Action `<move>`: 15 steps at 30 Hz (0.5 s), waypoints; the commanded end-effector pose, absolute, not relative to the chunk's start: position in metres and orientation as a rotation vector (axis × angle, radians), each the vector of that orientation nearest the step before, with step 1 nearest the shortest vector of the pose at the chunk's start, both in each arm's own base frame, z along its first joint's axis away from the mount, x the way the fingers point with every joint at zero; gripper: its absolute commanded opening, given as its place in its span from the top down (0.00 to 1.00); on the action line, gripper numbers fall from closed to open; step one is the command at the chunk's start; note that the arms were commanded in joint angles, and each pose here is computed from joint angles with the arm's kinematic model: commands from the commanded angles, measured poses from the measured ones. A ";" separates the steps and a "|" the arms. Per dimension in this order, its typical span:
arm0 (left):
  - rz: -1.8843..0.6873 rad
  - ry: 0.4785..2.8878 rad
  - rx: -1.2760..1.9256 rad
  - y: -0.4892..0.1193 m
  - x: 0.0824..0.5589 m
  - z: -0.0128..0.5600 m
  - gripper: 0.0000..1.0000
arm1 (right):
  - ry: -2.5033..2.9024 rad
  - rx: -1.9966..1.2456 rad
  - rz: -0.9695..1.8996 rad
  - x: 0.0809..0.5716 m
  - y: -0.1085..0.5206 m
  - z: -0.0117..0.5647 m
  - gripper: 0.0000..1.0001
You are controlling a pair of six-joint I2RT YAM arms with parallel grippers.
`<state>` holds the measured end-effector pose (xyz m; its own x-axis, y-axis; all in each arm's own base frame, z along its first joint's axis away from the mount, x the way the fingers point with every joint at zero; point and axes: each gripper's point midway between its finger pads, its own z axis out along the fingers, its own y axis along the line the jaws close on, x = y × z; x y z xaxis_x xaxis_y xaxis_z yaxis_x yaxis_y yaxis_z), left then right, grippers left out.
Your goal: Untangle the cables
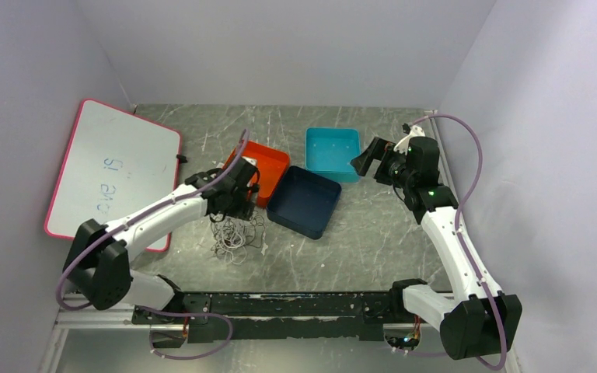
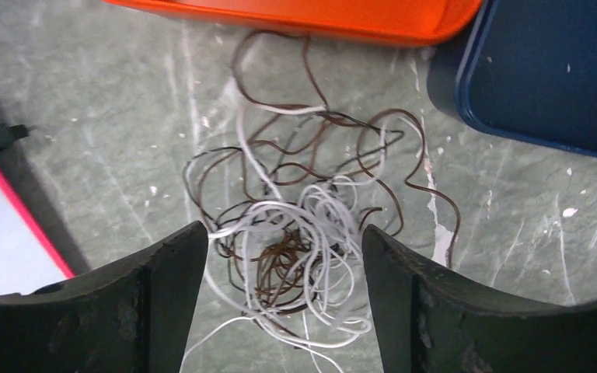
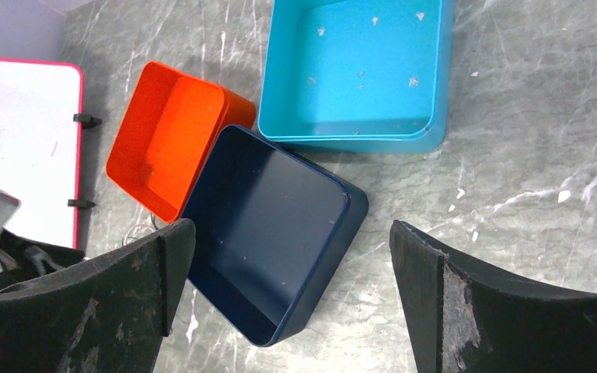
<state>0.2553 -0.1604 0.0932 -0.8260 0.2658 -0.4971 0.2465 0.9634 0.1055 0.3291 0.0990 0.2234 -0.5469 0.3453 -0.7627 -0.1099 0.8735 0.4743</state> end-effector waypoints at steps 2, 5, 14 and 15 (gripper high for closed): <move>-0.052 2.420 0.153 -0.143 0.284 0.145 0.22 | 2.040 0.186 0.533 0.331 0.088 0.226 0.00; -0.129 2.375 0.011 -0.125 0.291 0.163 0.22 | 2.013 0.226 0.487 0.334 0.079 0.229 0.00; -0.268 2.288 -0.214 -0.086 0.305 0.197 0.15 | 1.990 0.366 0.346 0.336 0.052 0.225 0.03; -0.293 2.284 -0.229 -0.083 0.307 0.199 0.14 | 1.998 0.348 0.348 0.335 0.053 0.225 0.02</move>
<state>0.2966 -0.0836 0.1809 -0.6847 -0.1757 -0.7074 -0.0813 0.9829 -0.1655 0.3349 0.0672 0.2237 -0.4587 0.3846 -0.8010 0.0392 0.9094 0.4142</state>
